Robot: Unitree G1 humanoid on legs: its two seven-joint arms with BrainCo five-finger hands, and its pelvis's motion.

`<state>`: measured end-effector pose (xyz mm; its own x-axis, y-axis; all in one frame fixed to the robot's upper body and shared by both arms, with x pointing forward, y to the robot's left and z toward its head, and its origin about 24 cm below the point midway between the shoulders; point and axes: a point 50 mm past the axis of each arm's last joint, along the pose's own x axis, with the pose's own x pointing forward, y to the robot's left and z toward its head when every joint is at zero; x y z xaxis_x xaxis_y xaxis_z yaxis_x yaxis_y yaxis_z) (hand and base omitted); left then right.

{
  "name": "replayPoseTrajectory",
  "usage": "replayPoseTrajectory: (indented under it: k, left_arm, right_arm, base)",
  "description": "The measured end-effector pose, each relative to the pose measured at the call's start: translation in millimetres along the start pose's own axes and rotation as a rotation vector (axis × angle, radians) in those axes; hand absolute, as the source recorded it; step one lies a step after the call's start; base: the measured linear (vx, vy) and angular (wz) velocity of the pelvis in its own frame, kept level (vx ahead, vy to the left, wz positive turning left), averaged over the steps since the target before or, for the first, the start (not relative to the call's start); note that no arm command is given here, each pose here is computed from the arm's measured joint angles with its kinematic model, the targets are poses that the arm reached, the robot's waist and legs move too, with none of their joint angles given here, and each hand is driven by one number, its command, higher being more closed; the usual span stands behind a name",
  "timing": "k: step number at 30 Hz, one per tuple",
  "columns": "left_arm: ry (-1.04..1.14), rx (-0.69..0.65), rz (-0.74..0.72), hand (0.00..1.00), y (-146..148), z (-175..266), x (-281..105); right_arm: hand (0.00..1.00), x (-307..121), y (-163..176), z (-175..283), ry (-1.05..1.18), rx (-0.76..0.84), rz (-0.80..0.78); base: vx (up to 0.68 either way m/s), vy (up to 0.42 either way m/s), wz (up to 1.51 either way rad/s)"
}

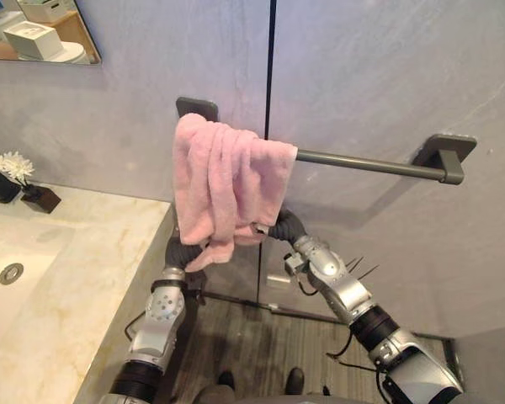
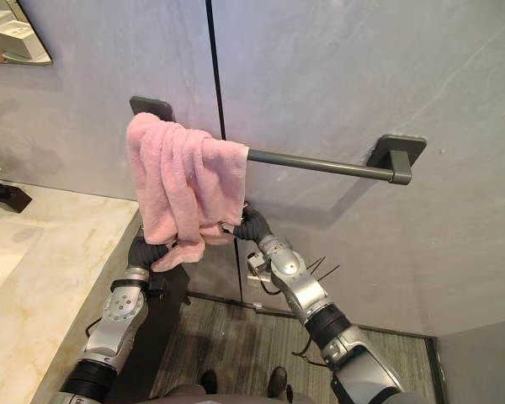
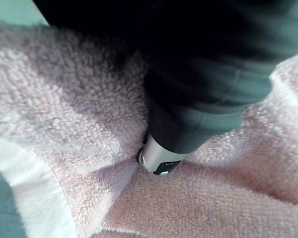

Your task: Organize washtable

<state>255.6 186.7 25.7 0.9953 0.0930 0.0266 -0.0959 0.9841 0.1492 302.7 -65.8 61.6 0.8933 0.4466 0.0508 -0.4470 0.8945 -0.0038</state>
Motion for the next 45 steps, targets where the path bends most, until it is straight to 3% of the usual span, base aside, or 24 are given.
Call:
replayPoseTrajectory:
  k: [14,24,30,45]
  left_arm:
    - [-0.051,-0.09,-0.076,1.0,-23,10,-4]
    - [-0.043,-0.165,-0.118,1.0,-40,10,-10]
    - [-0.015,-0.191,-0.075,1.0,-30,3,-14]
    - [-0.075,-0.229,-0.078,1.0,-31,18,-12]
  right_arm:
    - [1.0,-45,-38,-5,-0.048,0.078,-0.238]
    - [1.0,-72,-44,-20,-0.021,0.126,-0.349]
    - [1.0,-88,-71,-21,-0.03,0.142,-0.52]
    - [1.0,-92,-72,-26,-0.022,0.164,-0.572]
  base:
    - [0.0,0.004,-0.03]
    - [0.01,0.009,-0.02]
    - [0.01,0.004,0.0]
    - [0.0,0.011,0.01]
